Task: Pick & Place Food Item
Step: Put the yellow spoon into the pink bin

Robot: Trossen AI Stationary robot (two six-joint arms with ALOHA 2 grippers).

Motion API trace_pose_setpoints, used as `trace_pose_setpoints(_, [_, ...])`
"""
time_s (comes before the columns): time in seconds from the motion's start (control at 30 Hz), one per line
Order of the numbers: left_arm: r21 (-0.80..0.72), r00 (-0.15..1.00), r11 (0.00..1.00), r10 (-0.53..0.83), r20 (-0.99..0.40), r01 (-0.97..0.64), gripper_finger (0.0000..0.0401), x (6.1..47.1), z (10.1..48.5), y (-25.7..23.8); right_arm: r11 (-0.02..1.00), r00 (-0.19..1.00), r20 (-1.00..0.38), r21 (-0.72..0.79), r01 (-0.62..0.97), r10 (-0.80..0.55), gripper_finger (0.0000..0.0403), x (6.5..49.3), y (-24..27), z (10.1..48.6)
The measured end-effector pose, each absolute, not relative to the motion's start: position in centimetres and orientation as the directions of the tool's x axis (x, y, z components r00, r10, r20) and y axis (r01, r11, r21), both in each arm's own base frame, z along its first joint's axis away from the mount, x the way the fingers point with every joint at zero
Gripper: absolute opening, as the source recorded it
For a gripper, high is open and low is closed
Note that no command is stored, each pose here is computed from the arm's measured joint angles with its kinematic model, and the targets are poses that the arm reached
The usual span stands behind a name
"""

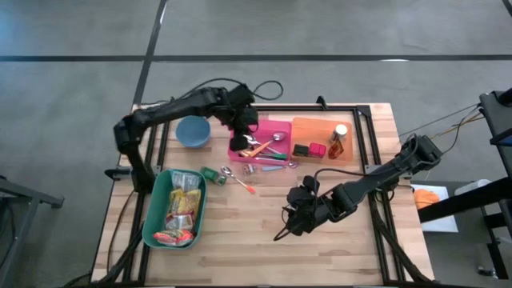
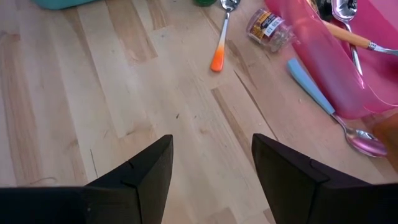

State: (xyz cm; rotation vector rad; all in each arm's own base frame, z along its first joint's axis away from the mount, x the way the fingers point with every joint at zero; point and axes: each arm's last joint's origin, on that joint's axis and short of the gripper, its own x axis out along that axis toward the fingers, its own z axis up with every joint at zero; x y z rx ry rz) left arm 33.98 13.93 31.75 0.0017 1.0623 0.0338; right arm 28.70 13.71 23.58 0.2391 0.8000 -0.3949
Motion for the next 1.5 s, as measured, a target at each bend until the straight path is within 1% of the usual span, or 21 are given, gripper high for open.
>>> trace_pose_setpoints(0.13, [0.019,0.547,0.997,0.054,-0.835,-0.069,0.0000,31.8,34.9,13.0,0.901,0.619,-0.742,0.046,0.431,-0.258,0.0217,28.5,13.6,23.1])
trace_pose_setpoints(0.23, [-0.003,0.572,0.993,0.064,-0.818,-0.115,0.0000,30.5,36.4,12.4,0.900,0.609,-0.748,0.037,0.434,-0.263,0.0217,28.3,13.5,22.7])
trace_pose_setpoints(0.4, [-0.050,0.564,0.983,0.061,-0.823,-0.178,0.0000,28.9,37.5,11.7,0.891,0.593,-0.758,0.036,0.452,-0.271,0.0217,28.0,13.4,22.0])
trace_pose_setpoints(0.63, [-0.087,0.494,0.965,0.048,-0.868,-0.247,0.0000,28.3,36.8,11.5,0.892,0.594,-0.756,0.033,0.451,-0.273,0.0217,28.1,13.3,22.0])
trace_pose_setpoints(0.87, [-0.094,0.468,0.959,0.045,-0.882,-0.269,0.0000,28.8,34.2,11.7,0.926,0.622,-0.739,-0.007,0.378,-0.260,0.0217,28.4,13.4,22.3])
trace_pose_setpoints(1.0, [-0.083,0.479,0.960,0.058,-0.876,-0.268,0.0000,29.2,32.7,12.0,0.935,0.635,-0.730,-0.017,0.354,-0.253,0.0217,28.6,13.5,22.4])
trace_pose_setpoints(1.1, [-0.041,0.457,0.955,0.102,-0.884,-0.294,0.0000,29.2,32.0,12.2,0.936,0.644,-0.724,-0.007,0.353,-0.249,0.0217,28.6,13.6,22.5])
trace_pose_setpoints(1.2, [-0.028,0.440,0.953,0.112,-0.891,-0.301,0.0000,29.1,31.6,12.2,0.939,0.660,-0.711,0.000,0.343,-0.241,0.0217,28.8,13.7,22.6])
trace_pose_setpoints(1.4, [-0.028,0.448,0.956,0.112,-0.887,-0.294,0.0000,29.0,31.9,12.0,0.966,0.698,-0.680,-0.060,0.251,-0.224,0.0217,29.3,13.8,23.0])
trace_pose_setpoints(1.5, [-0.030,0.452,0.954,0.113,-0.885,-0.299,0.0000,28.8,32.1,11.9,0.971,0.711,-0.661,-0.145,0.190,-0.238,0.0217,29.5,13.7,23.1])
